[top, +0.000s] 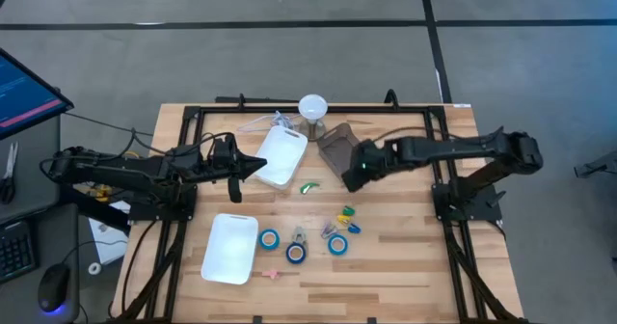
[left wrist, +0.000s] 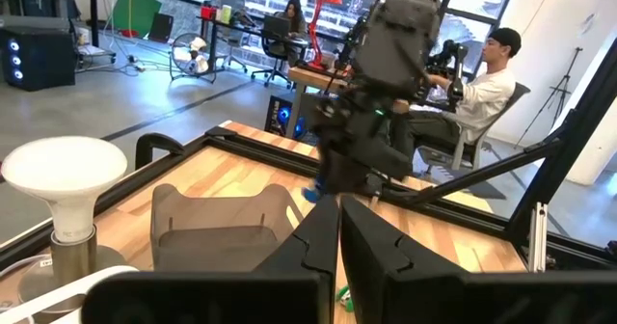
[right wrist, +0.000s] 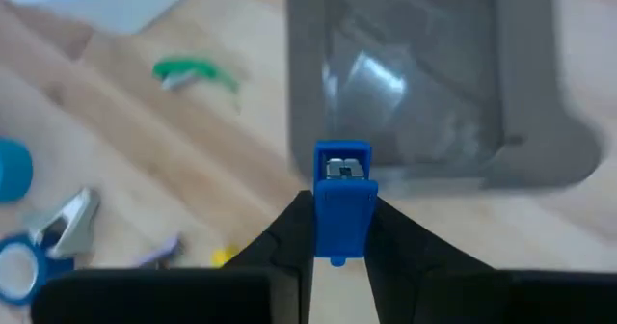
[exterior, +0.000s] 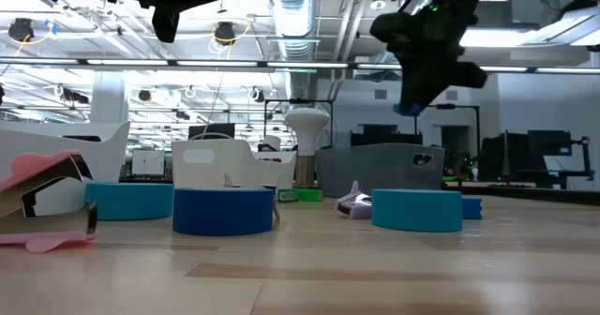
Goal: Pick and place Stapler, Stapler remover, tape
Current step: Put the right blue stapler into the black bin
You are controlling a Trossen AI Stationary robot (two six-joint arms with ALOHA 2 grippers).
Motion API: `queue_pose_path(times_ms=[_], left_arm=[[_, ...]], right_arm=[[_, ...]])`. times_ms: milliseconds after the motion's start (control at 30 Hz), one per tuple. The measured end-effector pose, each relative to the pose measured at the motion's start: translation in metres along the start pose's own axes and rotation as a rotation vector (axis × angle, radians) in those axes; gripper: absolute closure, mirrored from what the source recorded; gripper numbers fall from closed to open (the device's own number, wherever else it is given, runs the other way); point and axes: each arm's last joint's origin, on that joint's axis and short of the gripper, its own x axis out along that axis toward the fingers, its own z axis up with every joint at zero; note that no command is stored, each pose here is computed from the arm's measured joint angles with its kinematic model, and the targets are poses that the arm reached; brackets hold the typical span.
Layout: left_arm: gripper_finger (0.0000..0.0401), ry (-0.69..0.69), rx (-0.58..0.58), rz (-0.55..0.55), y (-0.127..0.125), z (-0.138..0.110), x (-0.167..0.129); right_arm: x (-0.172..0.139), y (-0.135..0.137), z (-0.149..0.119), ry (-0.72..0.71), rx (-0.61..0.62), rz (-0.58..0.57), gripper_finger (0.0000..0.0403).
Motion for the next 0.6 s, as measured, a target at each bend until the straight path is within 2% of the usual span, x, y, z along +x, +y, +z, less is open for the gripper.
queue_pose_path(times_ms=[300,600], left_arm=[[0.0393,0.000,0.000,0.000,0.000,0.000,0.000],[0.0393,0.000,0.000,0.000,0.000,0.000,0.000]], right_arm=[[0.016,-0.023,0.032,0.013,-0.012,-0.043,0.0341],[0.065,-0.026,0.050,0.107,-0.068,-0.087,0.0341]])
